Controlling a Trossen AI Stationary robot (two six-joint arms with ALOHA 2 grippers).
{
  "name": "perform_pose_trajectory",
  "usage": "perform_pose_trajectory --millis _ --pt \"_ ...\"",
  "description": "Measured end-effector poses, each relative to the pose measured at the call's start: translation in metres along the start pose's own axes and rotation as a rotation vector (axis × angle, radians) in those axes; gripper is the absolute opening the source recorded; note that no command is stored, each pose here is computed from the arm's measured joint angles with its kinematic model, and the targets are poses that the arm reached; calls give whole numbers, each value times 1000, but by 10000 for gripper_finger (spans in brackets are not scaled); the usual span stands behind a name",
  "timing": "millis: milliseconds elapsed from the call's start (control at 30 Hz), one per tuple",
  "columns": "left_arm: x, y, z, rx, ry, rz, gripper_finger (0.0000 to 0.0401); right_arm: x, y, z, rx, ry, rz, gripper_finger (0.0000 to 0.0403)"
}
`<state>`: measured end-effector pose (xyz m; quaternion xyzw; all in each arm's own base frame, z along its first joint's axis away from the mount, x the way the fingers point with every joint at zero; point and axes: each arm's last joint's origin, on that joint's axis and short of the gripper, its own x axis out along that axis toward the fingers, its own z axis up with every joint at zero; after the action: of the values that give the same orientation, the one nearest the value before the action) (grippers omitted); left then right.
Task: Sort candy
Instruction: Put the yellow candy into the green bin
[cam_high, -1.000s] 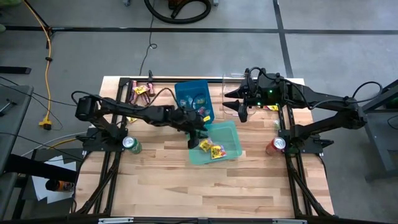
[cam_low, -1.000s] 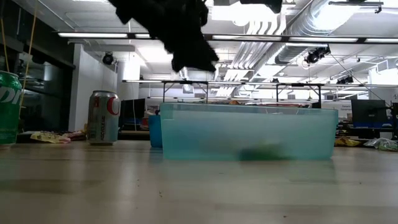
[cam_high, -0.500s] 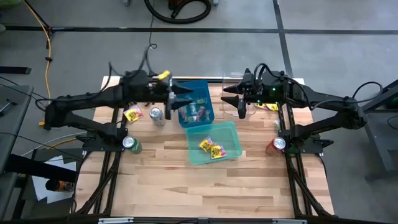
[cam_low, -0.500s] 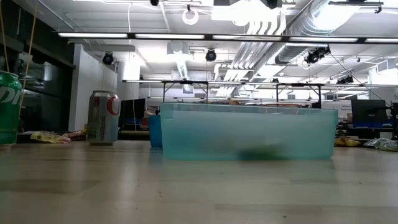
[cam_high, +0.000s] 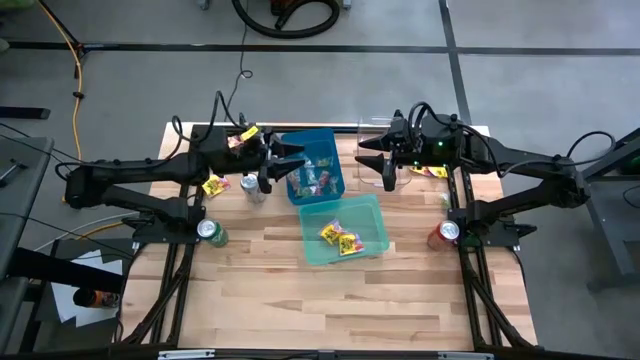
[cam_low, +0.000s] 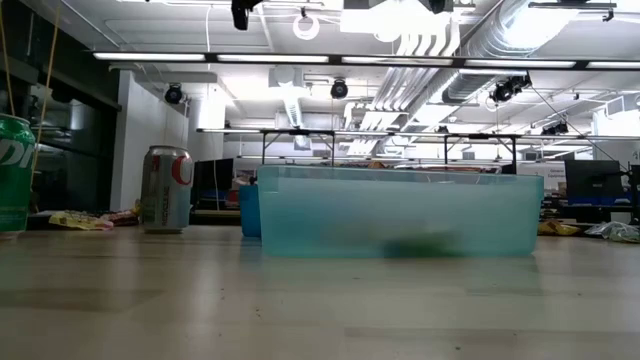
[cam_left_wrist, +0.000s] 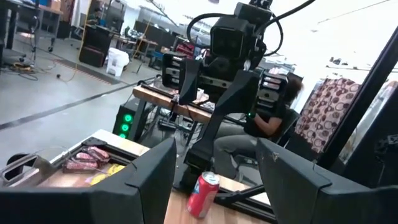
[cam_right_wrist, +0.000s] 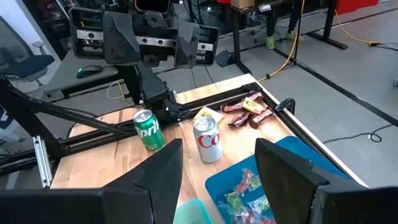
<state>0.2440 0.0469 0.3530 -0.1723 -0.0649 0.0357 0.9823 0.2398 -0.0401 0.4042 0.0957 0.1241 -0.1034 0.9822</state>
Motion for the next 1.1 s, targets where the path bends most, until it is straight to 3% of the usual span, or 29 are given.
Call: perform_pose_trajectory --millis 367,567,867,967,1100 --pt "0 3 1 1 -16 46 211 0 -1 -2 4 22 -23 197" --pt "0 3 1 0 -12 47 211 -4 -26 -18 189 121 -442 197" --pt "0 3 0 -1 -4 40 211 -35 -118 -59 523 348 -994 197" --pt "0 3 0 -1 1 42 211 -47 -147 -84 684 394 -1112 197" --pt "0 3 -2 -2 13 46 211 -54 -171 -127 910 441 -1161 197"
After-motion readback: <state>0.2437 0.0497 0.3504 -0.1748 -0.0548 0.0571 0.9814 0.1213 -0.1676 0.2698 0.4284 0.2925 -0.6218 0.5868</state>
